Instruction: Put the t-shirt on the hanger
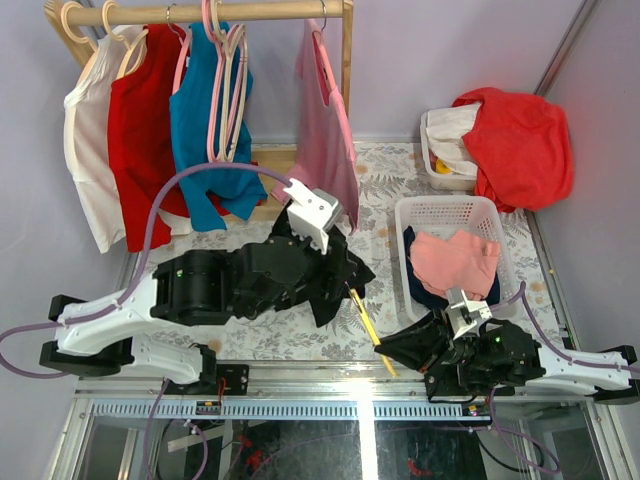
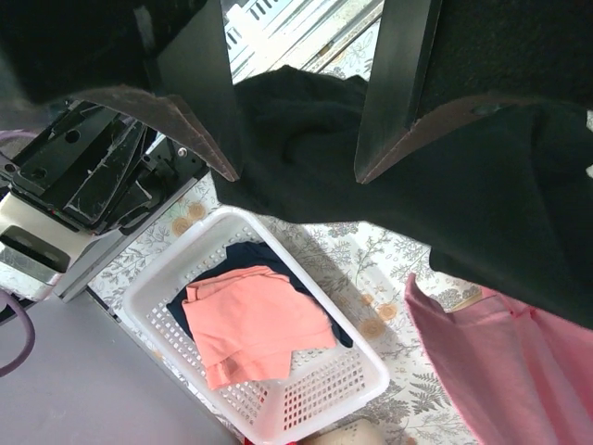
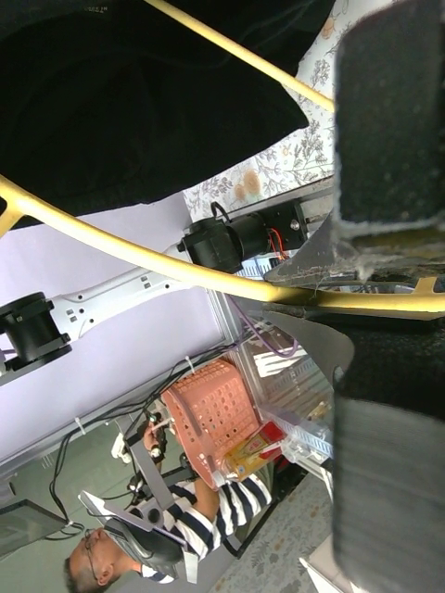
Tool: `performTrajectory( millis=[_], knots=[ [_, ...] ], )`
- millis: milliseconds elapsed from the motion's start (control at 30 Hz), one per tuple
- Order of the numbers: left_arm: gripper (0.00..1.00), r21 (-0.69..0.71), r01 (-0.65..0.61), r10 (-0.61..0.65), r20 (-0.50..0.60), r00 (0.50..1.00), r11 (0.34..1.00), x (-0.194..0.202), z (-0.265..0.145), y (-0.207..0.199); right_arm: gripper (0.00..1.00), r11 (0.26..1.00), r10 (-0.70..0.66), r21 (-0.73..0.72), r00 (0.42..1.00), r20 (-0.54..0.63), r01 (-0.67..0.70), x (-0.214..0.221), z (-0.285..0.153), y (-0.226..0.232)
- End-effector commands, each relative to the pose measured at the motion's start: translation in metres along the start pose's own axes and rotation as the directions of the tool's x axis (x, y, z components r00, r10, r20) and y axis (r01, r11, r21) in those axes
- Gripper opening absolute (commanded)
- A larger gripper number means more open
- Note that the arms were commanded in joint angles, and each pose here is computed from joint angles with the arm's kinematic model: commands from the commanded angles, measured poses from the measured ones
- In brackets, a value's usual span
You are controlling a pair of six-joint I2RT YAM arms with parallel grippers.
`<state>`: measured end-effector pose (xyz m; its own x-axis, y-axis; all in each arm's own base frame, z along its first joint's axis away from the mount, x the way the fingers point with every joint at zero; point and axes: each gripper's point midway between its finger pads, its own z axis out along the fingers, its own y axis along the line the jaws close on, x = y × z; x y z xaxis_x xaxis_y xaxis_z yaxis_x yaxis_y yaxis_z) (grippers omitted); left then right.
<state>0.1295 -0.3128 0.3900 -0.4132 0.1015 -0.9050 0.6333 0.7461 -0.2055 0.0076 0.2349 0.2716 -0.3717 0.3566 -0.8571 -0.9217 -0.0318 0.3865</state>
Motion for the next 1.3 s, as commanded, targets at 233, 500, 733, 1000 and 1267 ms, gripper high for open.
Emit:
performTrajectory(
  millis=[233, 500, 733, 1000, 1267],
  knots=[
    [0.55, -0.072, 0.183, -0.169, 0.175, 0.970, 0.980, -0.045, -0.036, 0.030, 0.00, 1.000, -0.017, -0.019, 0.997, 0.075, 0.018, -0.024, 0.005, 0.008],
    [0.59, -0.103, 0.260, -0.242, 0.165, 0.956, 0.960, -0.017, -0.037, 0.048, 0.00, 0.999, -0.021, -0.037, 0.997, 0.076, 0.024, -0.028, 0.007, 0.013],
    [0.61, -0.120, 0.331, -0.315, 0.134, 0.940, 0.936, 0.010, -0.038, 0.059, 0.00, 0.998, -0.026, -0.052, 0.996, 0.080, 0.030, -0.031, 0.007, 0.016],
    [0.64, -0.100, 0.384, -0.366, 0.157, 0.917, 0.918, 0.014, -0.026, 0.064, 0.00, 0.997, -0.022, -0.070, 0.998, 0.063, 0.027, -0.024, 0.014, 0.018],
    [0.64, -0.116, 0.395, -0.384, 0.103, 0.917, 0.911, 0.030, -0.002, 0.072, 0.00, 0.996, -0.027, -0.088, 0.997, 0.067, 0.033, -0.027, 0.017, 0.023]
  ],
)
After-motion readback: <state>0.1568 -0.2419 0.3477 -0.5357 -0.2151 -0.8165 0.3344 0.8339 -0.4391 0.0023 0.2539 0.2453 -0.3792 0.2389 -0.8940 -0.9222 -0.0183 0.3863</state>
